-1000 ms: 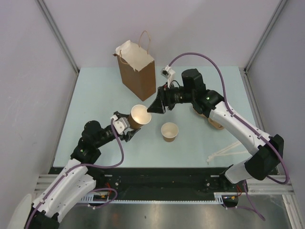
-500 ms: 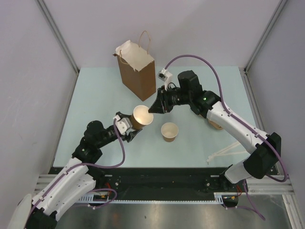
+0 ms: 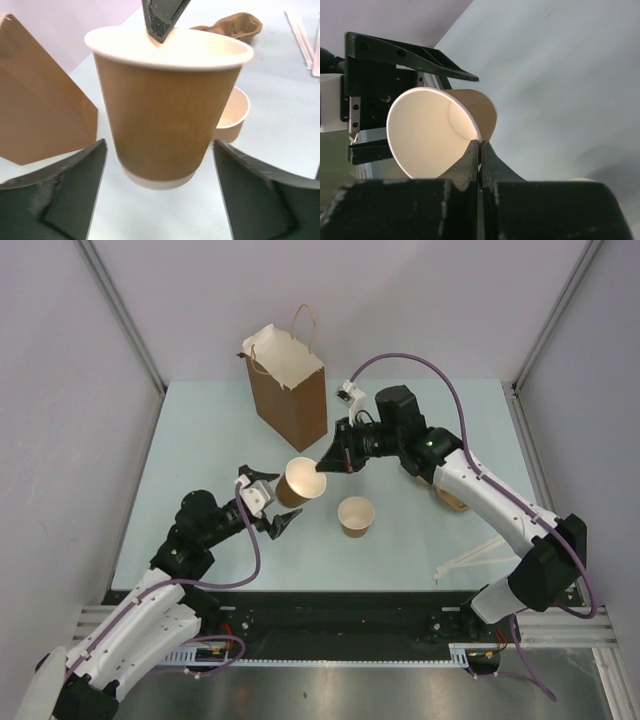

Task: Pack the takeout coffee

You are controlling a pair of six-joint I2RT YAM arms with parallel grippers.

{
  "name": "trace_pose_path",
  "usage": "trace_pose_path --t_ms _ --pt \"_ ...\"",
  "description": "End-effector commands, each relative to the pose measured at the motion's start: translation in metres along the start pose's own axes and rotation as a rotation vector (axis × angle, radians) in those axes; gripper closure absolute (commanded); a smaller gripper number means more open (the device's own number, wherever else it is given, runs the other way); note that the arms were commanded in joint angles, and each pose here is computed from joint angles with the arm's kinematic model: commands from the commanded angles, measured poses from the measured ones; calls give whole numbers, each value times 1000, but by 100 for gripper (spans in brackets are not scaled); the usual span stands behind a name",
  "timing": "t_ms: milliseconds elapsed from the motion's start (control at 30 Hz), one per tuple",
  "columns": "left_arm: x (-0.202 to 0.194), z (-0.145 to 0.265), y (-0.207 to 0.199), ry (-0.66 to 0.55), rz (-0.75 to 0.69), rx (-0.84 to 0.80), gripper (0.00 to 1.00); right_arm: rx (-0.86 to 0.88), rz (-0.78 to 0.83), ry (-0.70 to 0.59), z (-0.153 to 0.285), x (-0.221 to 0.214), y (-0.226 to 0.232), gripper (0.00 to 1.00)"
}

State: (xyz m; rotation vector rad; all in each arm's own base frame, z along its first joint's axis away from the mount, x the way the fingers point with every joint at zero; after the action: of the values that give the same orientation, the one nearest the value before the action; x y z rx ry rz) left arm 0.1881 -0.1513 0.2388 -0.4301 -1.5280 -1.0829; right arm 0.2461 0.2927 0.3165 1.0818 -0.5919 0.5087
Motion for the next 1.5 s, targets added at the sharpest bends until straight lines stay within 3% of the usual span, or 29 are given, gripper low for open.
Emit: trace_pose_path --t_ms 0,100,133,300,500,600,767,900,1333,1467 --pt "20 3 14 -12 32 83 0 -53 -40 -95 18 27 -21 100" --pt "8 9 15 67 58 122 0 -151 -72 -170 58 49 -60 100" --pt "5 12 15 84 77 131 1 -239 -14 -218 80 61 -80 100" --pt "12 12 16 92 147 119 1 -583 -20 -299 163 72 -156 100" --pt "18 4 28 158 200 137 0 -1056 -92 -238 257 58 -258 100" --pt "17 0 30 213 243 126 1 -1180 -159 -162 280 39 -300 100" --pt "20 -3 25 243 313 54 0 -1202 -284 -67 293 11 -349 100" --pt "21 -4 26 243 336 58 1 -1168 -341 -92 304 5 -372 100" --pt "11 -3 26 252 344 87 0 -1125 -389 -194 318 6 -384 100" --pt "12 -3 27 250 342 94 0 -1134 -413 -177 318 2 -388 77"
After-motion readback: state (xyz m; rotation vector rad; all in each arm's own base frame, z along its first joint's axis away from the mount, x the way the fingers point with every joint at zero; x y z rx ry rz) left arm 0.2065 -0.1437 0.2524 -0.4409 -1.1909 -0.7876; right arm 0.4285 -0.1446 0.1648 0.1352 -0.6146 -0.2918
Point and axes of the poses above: each gripper's point midway between its finger pads, its own z axis back along the fingers, its own y axis along the line the jaws close on, x = y × z, the point moved 6 cm from there along z, back along the fingers, and after that the axes turned 8 degrees about -z, right-handed, at the moved point
